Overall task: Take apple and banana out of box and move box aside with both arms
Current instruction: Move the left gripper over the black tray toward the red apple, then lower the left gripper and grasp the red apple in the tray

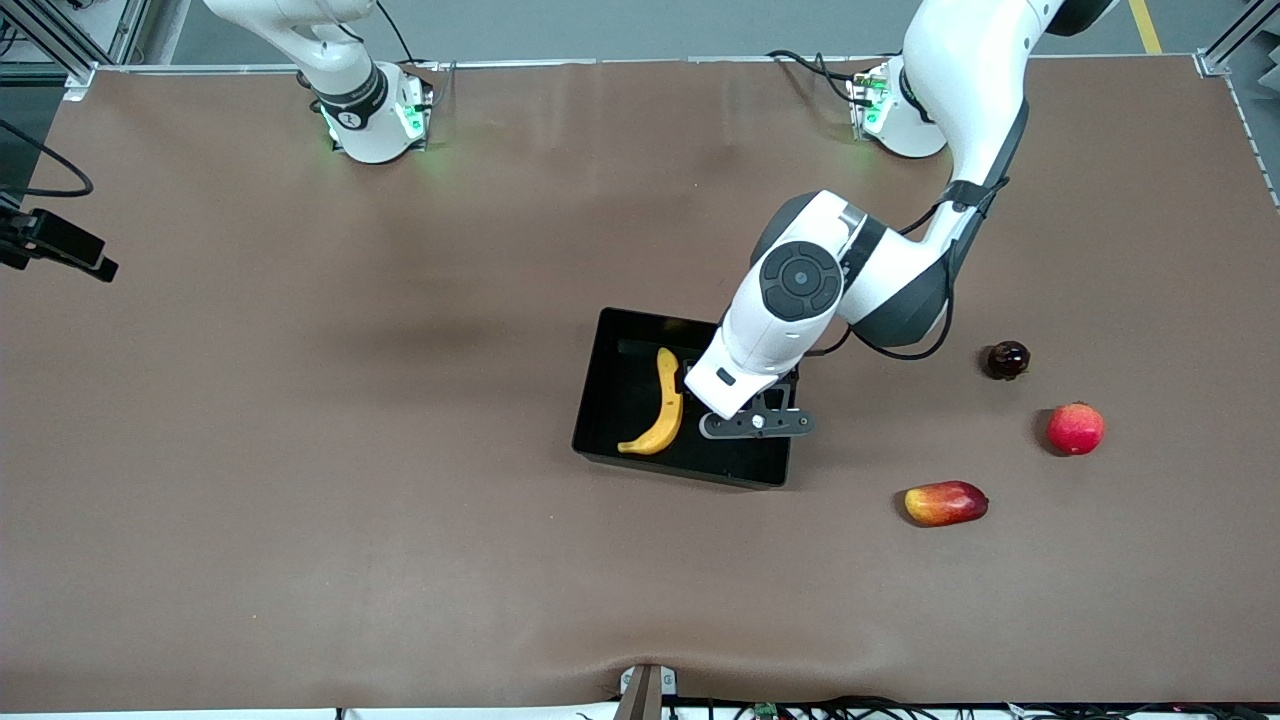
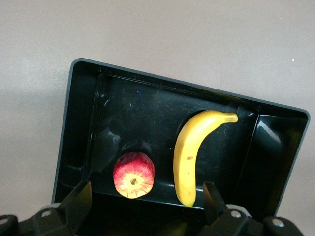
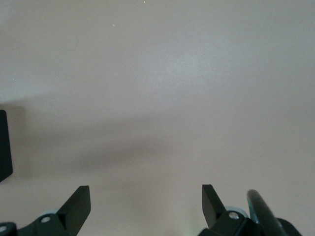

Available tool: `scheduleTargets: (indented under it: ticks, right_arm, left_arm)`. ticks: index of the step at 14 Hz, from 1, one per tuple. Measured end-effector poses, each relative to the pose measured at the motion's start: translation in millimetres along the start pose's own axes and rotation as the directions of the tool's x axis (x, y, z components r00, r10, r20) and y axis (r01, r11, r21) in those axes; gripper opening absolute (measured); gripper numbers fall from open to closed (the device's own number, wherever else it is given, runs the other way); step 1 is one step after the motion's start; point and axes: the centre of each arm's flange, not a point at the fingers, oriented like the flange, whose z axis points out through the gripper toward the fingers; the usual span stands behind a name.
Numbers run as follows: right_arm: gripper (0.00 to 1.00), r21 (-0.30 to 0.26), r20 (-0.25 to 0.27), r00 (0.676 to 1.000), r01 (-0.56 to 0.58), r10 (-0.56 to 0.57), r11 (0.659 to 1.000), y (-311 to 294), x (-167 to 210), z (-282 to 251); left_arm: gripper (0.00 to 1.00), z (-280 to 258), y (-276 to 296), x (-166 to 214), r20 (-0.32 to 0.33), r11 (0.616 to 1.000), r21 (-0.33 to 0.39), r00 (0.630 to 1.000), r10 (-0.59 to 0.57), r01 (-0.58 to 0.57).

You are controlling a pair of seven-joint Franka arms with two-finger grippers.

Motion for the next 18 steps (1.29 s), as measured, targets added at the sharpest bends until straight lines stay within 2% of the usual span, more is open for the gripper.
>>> scheduleTargets:
  ticks: [10,14,18]
  right_arm:
    - [1.00,0.001,-0.007,1.000,0.000,0.000,1.000,0.1,0.8,-0.6]
    - [1.00,0.001,-0.009,1.000,0.000,0.000,1.000,0.0,1.0,-0.8]
    - [1.00,0.001,-0.011,1.000,0.000,0.000,1.000,0.1,1.2,-1.0]
  left_arm:
    - [1.00,-0.3,2.0,1.7,-0.016,1.000,-0.013,1.000,-0.003,0.002]
    - [1.00,17.5,13.9,-2.5,-0.017,1.000,-0.022,1.000,0.013,-0.014]
    - [1.00,44.8,27.0,-10.9,-0.034,0.998,0.028,0.998,0.060,-0.059]
